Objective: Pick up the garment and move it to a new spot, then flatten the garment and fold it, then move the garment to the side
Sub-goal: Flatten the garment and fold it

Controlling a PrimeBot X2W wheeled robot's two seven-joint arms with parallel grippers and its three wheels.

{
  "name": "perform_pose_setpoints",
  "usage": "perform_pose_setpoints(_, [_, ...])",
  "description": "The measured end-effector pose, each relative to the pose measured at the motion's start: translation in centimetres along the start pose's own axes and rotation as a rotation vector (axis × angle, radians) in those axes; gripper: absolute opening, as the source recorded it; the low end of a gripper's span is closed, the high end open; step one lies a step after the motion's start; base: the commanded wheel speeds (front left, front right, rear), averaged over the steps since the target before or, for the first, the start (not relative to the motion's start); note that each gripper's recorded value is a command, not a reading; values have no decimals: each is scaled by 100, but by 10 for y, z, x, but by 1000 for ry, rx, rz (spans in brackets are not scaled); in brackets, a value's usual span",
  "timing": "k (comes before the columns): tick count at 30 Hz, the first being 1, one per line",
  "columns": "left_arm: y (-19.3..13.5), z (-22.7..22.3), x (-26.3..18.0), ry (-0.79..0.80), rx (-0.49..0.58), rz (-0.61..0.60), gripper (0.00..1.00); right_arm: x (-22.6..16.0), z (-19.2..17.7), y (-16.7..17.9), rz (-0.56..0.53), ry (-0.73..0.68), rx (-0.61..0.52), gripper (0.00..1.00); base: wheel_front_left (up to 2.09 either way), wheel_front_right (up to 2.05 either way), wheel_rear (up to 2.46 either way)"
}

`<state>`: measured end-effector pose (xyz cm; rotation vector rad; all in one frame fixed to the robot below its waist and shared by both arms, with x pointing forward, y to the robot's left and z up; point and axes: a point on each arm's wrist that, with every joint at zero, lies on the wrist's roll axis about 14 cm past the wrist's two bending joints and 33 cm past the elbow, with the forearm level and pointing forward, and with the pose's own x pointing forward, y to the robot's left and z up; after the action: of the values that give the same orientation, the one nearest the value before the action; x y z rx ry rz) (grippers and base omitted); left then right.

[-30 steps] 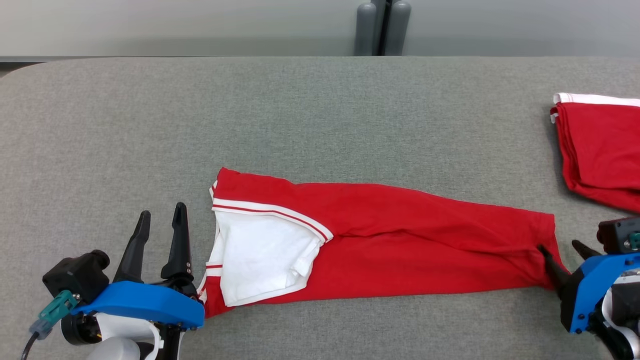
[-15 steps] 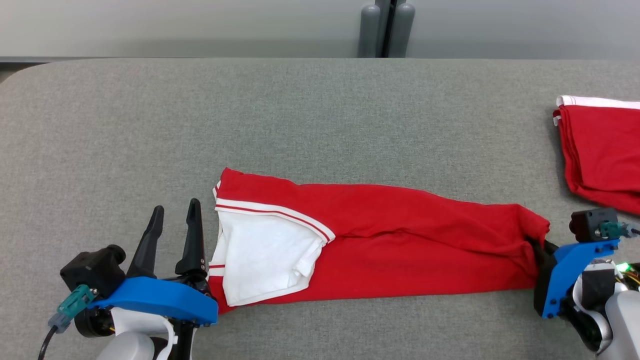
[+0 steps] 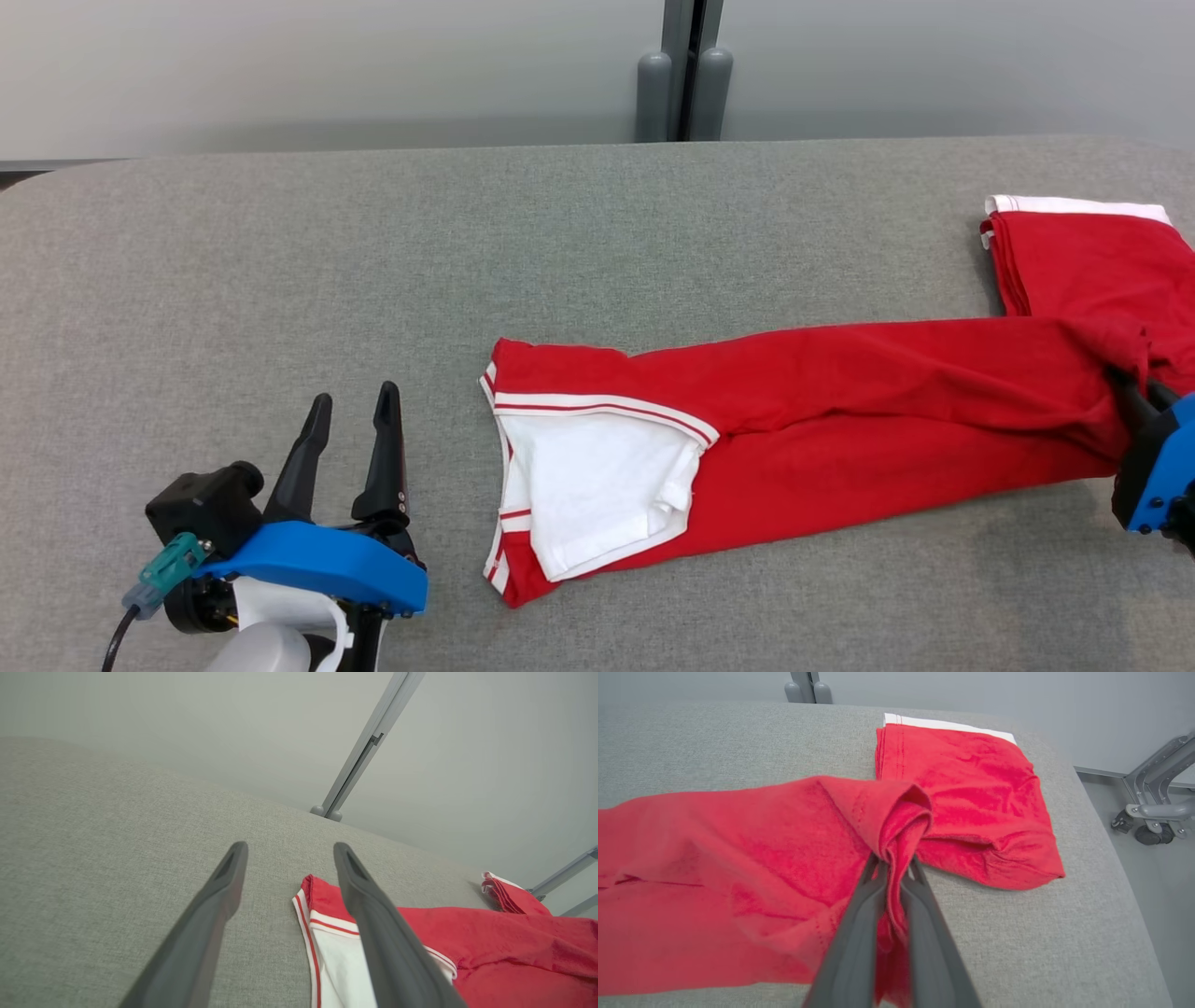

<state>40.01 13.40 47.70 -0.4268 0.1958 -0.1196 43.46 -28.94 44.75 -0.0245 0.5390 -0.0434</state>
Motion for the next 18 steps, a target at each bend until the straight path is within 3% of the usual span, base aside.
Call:
perform_pose_setpoints(4, [-4, -1, -1, 3, -4, -11, 100, -4, 6, 1, 1, -16, 13, 0, 0, 0, 0])
perform_pose_setpoints(8, [-3, 0, -4, -3, -5, -9, 100, -4, 15, 23, 54, -44, 45, 0, 0, 0, 0])
perform_pose_setpoints(18, [13, 11, -21, -42, -10, 44, 100, -22, 48, 142, 398, -113, 112, 0, 0, 0, 0])
